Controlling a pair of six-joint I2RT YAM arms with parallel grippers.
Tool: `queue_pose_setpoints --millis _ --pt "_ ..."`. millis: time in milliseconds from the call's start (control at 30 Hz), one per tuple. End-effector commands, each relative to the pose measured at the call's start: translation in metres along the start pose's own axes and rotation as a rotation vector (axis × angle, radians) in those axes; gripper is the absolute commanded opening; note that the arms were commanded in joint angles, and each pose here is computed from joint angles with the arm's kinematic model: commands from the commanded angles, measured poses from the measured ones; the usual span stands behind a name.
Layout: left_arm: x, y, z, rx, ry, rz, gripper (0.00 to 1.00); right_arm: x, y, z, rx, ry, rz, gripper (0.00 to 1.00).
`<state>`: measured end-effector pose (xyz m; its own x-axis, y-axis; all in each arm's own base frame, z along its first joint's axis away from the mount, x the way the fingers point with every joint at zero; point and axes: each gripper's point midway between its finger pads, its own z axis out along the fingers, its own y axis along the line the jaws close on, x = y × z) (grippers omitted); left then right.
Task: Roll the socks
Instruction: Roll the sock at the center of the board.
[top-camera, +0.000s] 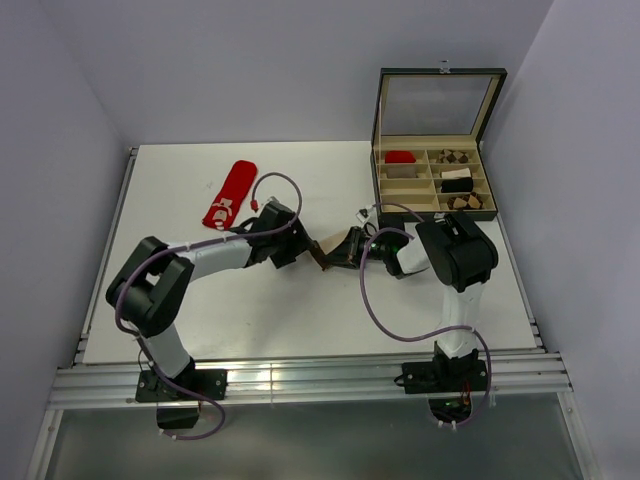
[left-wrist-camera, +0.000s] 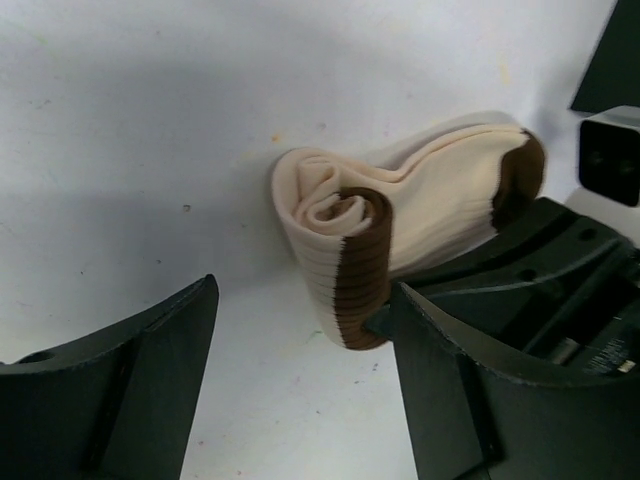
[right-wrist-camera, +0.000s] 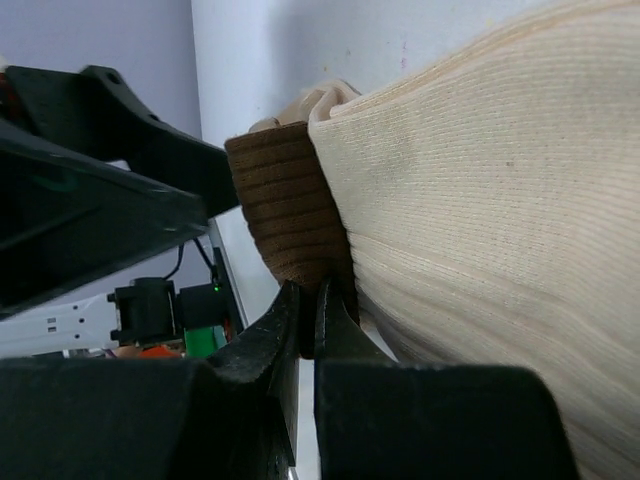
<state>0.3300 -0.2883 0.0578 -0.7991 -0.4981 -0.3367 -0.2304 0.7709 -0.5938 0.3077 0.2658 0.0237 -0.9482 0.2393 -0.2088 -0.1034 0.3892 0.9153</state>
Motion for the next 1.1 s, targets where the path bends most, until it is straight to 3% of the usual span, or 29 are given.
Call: queue_pose_setpoints --millis 0,400,567,700,833,867,967,1000,1067 --pt "-0.003 -0.020 0.005 0.054 -0.002 0.022 0.74 0.031 -0.053 -0.005 0.173 0.057 0.154 0.00" --pt "0.003 -0.011 0.025 0.017 0.020 0.048 0.71 0.031 -0.062 -0.006 0.194 0.065 0.178 0.00" --pt "0.004 0.002 0.031 -0.036 0.013 0.058 0.64 0.030 -0.061 -0.007 0.195 0.064 0.171 0.00" --pt "0.010 0.016 0.033 -0.084 0.036 0.064 0.50 0.028 -0.061 -0.008 0.207 0.061 0.160 0.00" --pt "0.012 0.026 0.029 -0.137 0.046 0.076 0.19 0.026 -0.061 -0.008 0.222 0.064 0.138 0.00" --pt "0.012 0.028 0.027 -0.147 0.048 0.087 0.17 0.025 -0.060 -0.008 0.219 0.066 0.131 0.00" --pt "0.013 0.041 0.019 -0.204 0.058 0.115 0.10 0.027 -0.056 -0.005 0.231 0.084 0.105 0.11" --pt "0.013 0.043 0.016 -0.216 0.061 0.129 0.09 0.025 -0.052 -0.002 0.230 0.086 0.072 0.20" --pt "0.015 0.051 0.009 -0.246 0.071 0.147 0.07 0.025 -0.043 0.000 0.229 0.091 0.030 0.29"
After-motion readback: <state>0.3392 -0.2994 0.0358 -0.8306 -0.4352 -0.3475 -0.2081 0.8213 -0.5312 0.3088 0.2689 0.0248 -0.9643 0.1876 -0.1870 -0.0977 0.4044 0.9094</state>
